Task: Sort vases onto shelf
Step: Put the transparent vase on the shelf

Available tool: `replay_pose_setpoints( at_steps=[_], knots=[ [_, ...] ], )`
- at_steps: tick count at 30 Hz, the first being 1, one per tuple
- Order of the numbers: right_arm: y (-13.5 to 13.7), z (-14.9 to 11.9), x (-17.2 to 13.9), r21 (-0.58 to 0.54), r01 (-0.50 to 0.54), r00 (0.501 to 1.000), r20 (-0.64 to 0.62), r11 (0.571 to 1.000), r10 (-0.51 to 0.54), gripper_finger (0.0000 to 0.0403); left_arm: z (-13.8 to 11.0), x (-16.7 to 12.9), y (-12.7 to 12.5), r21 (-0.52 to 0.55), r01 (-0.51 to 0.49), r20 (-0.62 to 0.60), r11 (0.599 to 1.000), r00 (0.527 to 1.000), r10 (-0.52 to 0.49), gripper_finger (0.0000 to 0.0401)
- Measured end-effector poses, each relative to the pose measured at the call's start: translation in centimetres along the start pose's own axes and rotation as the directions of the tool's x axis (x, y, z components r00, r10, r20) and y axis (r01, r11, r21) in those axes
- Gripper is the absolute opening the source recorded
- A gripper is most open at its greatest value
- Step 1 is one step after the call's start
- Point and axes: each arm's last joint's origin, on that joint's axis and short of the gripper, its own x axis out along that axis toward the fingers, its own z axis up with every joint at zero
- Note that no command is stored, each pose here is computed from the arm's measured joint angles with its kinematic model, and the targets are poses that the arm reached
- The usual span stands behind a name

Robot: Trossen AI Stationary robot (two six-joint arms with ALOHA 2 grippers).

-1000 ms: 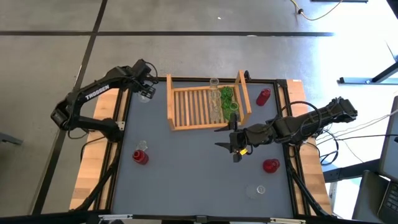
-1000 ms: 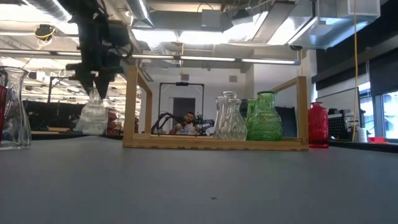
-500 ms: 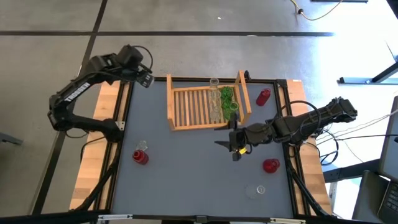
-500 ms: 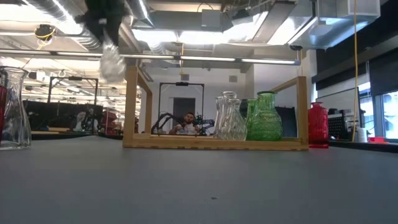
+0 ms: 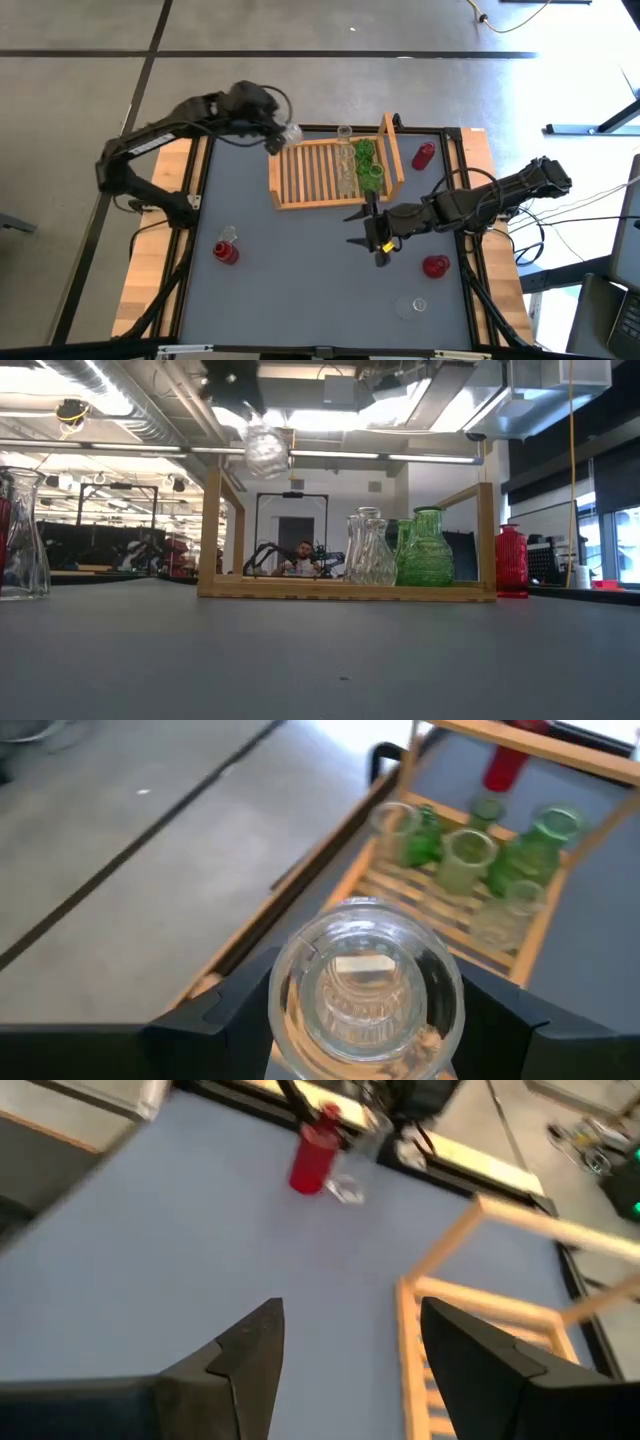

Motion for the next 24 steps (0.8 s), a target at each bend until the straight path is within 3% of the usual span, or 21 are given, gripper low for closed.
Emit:
replay_pose_setpoints(
  at_steps=[5,12,19,24],
  knots=[
    [0.2,-0.6,0.1,-0.002,0.026,0.998,-0.06,1.0,-0.027,0.0221,0.9,3.2,-1.8,0.048,0.073,-0.043,0.996,0.997,-0.071,0.0225],
    [1.1,-0.9,0.0,-0.027,-0.005,0.995,-0.102,1.0,0.002,0.0221,2.5,8.1,-3.1,0.057,0.051,-0.092,0.997,0.995,-0.046,0.0225],
    [2.6,-1.2,-0.1,-0.022,-0.047,0.989,-0.139,0.999,0.044,0.0221,1.4,14.3,-2.5,0.07,0.057,-0.228,0.996,0.973,-0.039,0.0225],
    [3.6,-1.5,0.3,-0.044,-0.07,0.985,-0.161,0.997,0.062,0.0221,0.7,18.4,-2.0,0.037,0.089,-0.254,0.995,0.964,-0.076,0.0225]
  ],
)
